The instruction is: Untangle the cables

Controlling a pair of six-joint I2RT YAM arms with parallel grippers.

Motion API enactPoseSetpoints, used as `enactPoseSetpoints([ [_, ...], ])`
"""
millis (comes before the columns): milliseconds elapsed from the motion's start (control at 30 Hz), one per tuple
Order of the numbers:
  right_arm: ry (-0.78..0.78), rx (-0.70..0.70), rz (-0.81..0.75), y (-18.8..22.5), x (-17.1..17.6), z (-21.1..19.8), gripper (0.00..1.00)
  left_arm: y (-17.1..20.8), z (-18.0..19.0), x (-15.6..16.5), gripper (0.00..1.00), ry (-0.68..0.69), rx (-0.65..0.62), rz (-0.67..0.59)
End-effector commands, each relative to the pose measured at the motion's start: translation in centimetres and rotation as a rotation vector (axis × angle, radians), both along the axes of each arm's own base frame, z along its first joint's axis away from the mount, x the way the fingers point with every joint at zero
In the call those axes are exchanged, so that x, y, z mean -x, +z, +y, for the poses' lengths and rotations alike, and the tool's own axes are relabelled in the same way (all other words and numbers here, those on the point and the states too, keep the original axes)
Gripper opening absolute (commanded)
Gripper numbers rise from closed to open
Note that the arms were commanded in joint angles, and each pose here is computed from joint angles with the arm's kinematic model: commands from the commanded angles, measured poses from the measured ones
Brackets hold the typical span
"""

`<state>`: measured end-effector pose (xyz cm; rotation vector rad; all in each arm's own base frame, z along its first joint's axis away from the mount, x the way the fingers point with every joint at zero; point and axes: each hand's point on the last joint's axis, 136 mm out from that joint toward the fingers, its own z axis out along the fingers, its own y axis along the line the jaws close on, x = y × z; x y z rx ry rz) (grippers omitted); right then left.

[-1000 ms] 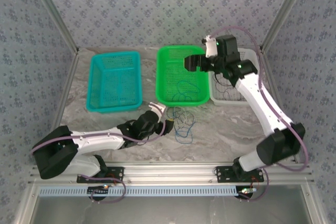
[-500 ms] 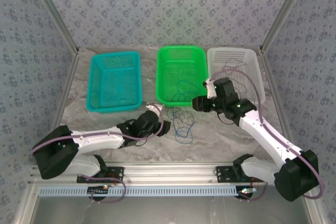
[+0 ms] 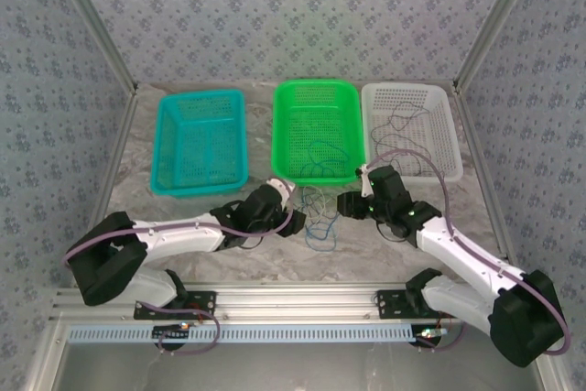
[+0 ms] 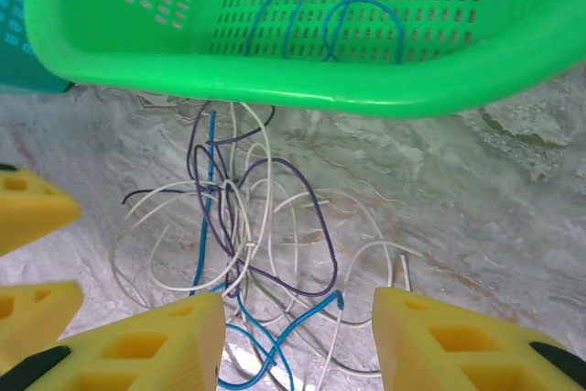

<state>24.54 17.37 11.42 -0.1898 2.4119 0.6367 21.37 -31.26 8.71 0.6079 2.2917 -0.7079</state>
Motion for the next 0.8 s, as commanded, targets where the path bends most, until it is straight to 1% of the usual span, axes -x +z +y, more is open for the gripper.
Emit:
enactPoseSetpoints([
  [0, -0.057, -0.02, -0.054, 1.0, -0.8, -0.4, 0.48, 1.8, -2.1, 1.4, 0.58, -0.137, 0.061, -0.02],
  [167, -0.116, -0.014, -0.057, 0.5, -0.9, -1.3, 0.5, 2.3, -3.2, 3.3, 0.58, -0.258, 0.088, -0.006],
  [333, -0.152, -0.058, -0.054, 0.0, -1.0, -1.3, 0.51, 2.3, -4.0, 4.0, 0.57, -0.321, 0.078, 0.019],
  [400, -0.154, -0.059, -0.049, 0.0, -0.9, -1.3, 0.51, 2.0, -4.2, 4.0, 0.58, -0.327, 0.067, 0.029],
  [500, -0.161, -0.048, -0.046, 0.0, -0.9, -1.5, 0.51, 0.5, -4.4, 3.5, 0.58, -0.315, 0.032, 0.062],
  [600, -0.16, -0.042, -0.047, 0.2, -0.8, -1.7, 0.51, -0.3, -4.8, 3.2, 0.57, -0.297, 0.03, 0.084],
  [767, -0.164, -0.045, -0.05, 0.2, -0.6, -1.8, 0.51, -0.6, -4.8, 2.0, 0.57, -0.236, 0.013, 0.065],
])
